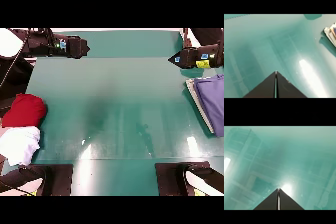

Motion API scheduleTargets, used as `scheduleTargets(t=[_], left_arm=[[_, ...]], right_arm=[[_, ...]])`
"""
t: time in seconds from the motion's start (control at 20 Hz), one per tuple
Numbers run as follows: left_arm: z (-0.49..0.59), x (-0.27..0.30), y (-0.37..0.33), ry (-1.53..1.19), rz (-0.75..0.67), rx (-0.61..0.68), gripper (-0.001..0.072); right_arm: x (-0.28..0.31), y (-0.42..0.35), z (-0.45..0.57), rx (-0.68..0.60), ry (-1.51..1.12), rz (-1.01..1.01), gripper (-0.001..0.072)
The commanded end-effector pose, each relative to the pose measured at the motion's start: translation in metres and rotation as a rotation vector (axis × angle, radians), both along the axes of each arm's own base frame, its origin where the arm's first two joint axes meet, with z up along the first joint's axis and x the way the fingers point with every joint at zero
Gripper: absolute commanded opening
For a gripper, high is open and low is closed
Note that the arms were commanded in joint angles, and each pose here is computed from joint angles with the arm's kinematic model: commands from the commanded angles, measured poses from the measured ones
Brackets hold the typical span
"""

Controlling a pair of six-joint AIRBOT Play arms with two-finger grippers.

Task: Fold the shirts.

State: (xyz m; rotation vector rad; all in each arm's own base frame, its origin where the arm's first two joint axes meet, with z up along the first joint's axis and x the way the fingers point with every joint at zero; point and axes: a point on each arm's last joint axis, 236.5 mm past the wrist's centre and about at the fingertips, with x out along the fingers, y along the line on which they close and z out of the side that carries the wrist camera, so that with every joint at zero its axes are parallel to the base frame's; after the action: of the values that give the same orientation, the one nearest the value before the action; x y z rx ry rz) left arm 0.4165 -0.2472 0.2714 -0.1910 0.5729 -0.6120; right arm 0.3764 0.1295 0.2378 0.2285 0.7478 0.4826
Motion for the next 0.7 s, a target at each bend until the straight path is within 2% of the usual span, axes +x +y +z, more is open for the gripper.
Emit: scheduleTargets(t=[0.0,0.5,0.6,0.65], left_arm=[[0.0,0.0,0.0,0.002,0.001,0.0,0.0022],[0.013,0.013,0.004,-0.072,0.033,-0.013,0.0022],[0.006,0.02,0.052,-0.079,0.118,0.13,0.0022],[0.003,0.021,0.096,-0.062,0.208,0.224,0.0038]], right_arm=[[0.0,0.0,0.0,0.002,0.001,0.001,0.0019],[0.002,0.0,-0.001,0.001,0.0,-0.003,0.0019],[0.005,0.0,0.002,0.007,-0.015,-0.01,0.0019],[0.009,0.0,0.007,0.019,-0.038,-0.02,0.0019]])
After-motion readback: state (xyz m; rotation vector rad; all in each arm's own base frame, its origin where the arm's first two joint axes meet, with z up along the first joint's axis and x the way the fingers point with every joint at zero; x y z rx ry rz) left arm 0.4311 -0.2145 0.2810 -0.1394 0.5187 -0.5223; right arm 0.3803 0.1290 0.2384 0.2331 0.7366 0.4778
